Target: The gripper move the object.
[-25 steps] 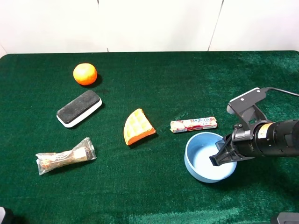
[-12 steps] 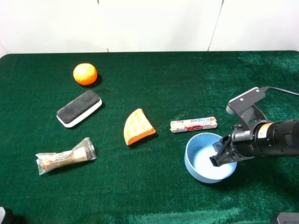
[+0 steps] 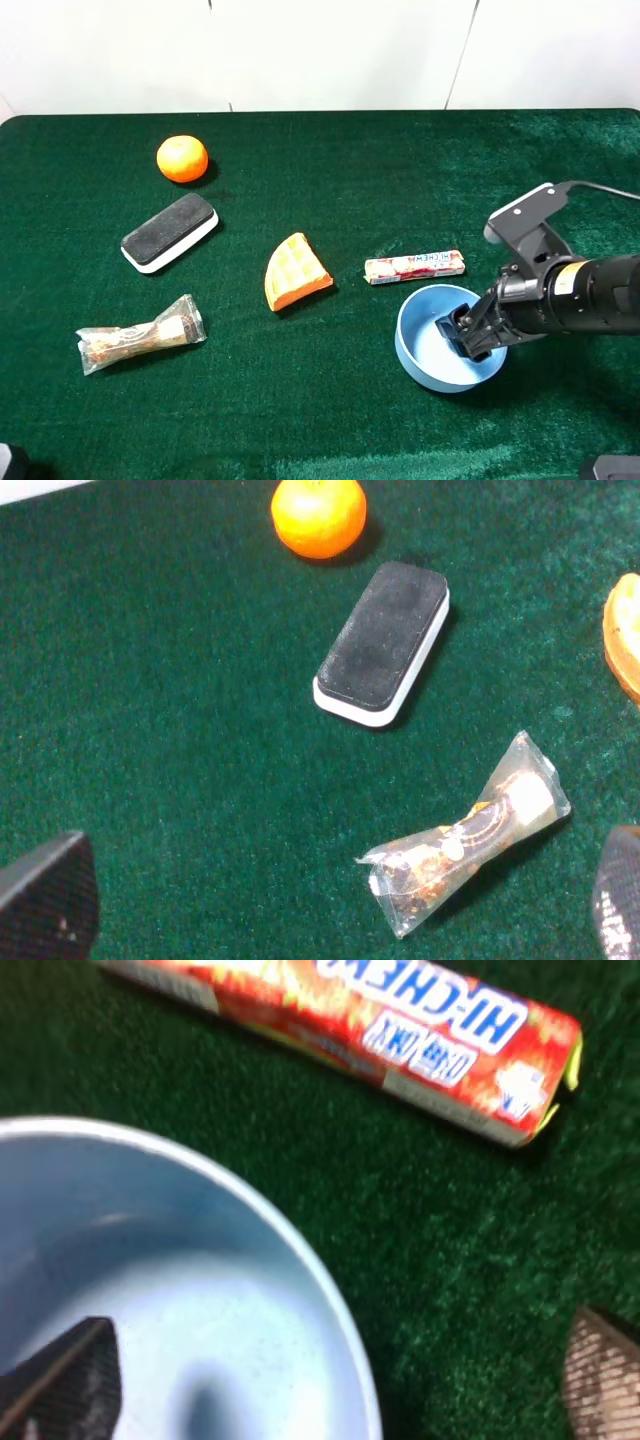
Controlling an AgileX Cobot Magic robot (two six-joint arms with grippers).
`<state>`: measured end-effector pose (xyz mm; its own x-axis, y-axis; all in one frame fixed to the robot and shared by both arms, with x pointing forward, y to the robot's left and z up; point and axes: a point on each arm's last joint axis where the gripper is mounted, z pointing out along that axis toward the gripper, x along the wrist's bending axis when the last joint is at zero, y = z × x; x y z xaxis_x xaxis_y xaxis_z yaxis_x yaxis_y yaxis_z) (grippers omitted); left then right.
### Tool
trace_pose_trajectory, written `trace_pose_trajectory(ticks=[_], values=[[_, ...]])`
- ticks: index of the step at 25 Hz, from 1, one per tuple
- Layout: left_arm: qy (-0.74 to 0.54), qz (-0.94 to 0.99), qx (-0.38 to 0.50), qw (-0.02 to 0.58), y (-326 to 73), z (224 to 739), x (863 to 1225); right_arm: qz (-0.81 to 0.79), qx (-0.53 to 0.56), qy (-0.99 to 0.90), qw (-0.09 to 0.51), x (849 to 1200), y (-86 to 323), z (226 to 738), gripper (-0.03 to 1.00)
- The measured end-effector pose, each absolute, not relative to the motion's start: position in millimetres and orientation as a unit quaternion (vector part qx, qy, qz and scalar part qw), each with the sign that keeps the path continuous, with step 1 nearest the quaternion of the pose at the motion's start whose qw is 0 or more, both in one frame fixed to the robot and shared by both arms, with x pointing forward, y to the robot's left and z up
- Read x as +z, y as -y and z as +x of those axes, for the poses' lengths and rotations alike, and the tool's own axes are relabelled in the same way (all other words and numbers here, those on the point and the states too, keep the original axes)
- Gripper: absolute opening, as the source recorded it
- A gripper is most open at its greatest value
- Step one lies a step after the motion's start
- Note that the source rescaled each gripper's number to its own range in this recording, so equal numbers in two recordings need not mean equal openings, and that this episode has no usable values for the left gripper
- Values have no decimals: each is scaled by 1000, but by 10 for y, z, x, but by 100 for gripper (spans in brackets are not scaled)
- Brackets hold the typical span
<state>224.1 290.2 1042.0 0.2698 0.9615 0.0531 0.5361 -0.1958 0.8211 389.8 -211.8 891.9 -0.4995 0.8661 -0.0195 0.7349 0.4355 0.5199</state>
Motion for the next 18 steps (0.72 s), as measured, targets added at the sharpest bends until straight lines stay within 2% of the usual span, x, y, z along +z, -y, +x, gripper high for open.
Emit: trace_pose_trajectory(ticks=[5,18], values=[[-525,713,299,356,-2902,2241,10420,498,275,-808,154,9117,2126,3871,100],[-525,713,299,356,-2902,2241,10420,502,339,-786,125,9743,2157,3651,100]])
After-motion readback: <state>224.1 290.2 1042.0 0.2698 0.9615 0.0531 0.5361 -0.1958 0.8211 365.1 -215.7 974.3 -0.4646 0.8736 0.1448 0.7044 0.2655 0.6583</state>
